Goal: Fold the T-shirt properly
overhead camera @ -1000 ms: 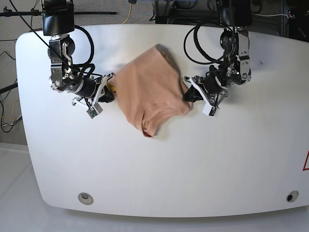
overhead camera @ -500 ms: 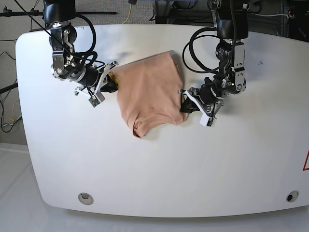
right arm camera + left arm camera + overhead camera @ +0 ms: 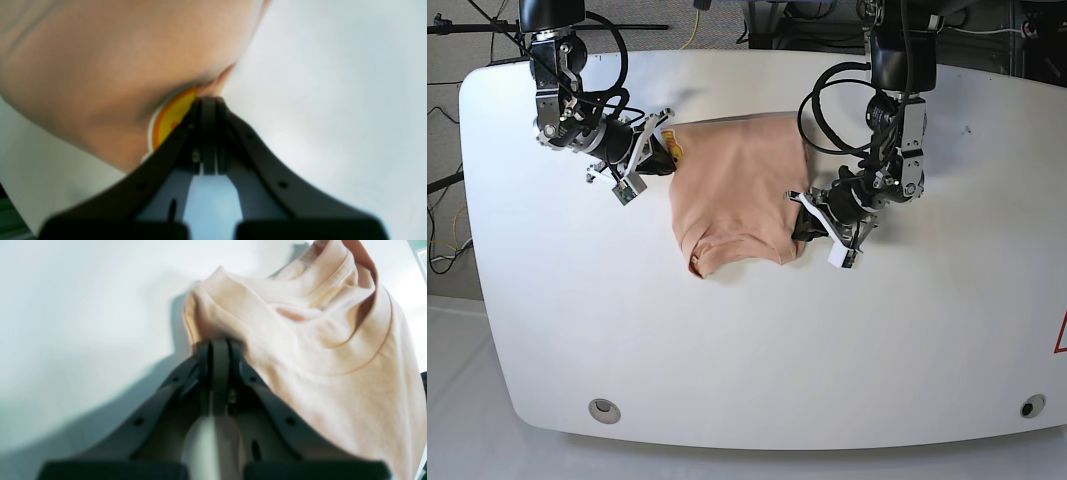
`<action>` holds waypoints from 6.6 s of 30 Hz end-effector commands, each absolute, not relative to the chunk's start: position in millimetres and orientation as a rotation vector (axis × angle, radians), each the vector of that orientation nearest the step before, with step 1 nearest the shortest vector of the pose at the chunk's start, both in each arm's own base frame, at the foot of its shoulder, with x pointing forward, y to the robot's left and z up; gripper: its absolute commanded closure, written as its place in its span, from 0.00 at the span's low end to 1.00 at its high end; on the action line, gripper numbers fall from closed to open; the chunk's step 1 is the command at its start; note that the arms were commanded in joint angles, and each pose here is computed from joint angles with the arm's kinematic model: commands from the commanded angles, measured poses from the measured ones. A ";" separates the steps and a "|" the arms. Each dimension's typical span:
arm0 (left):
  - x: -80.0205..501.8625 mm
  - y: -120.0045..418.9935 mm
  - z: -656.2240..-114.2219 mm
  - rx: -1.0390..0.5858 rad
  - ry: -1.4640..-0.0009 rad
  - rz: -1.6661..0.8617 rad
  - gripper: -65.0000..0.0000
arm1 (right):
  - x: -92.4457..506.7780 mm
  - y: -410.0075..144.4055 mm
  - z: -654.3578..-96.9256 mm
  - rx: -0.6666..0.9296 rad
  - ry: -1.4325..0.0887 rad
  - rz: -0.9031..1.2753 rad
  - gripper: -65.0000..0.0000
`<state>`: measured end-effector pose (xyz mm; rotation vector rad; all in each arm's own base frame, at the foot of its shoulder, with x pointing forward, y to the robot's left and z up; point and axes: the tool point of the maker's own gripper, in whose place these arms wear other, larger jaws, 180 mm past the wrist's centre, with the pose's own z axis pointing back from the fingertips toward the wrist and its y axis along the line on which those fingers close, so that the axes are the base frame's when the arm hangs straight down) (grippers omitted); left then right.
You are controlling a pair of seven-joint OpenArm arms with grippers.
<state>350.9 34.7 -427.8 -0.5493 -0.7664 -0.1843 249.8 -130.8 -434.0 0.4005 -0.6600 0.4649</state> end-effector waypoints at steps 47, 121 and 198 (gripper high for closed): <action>323.3 120.3 -291.9 -0.278 -1.154 -0.271 1.00 | 197.0 -57.2 -378.9 0.396 -0.636 0.795 1.00; 309.7 181.6 -291.0 -0.143 -1.153 -0.174 1.00 | 351.8 -7.2 -367.0 0.410 -0.729 0.828 1.00; -32.2 256.8 -536.1 0.066 -0.239 0.019 1.00 | -102.1 -285.3 -549.4 -0.089 0.064 -0.091 1.00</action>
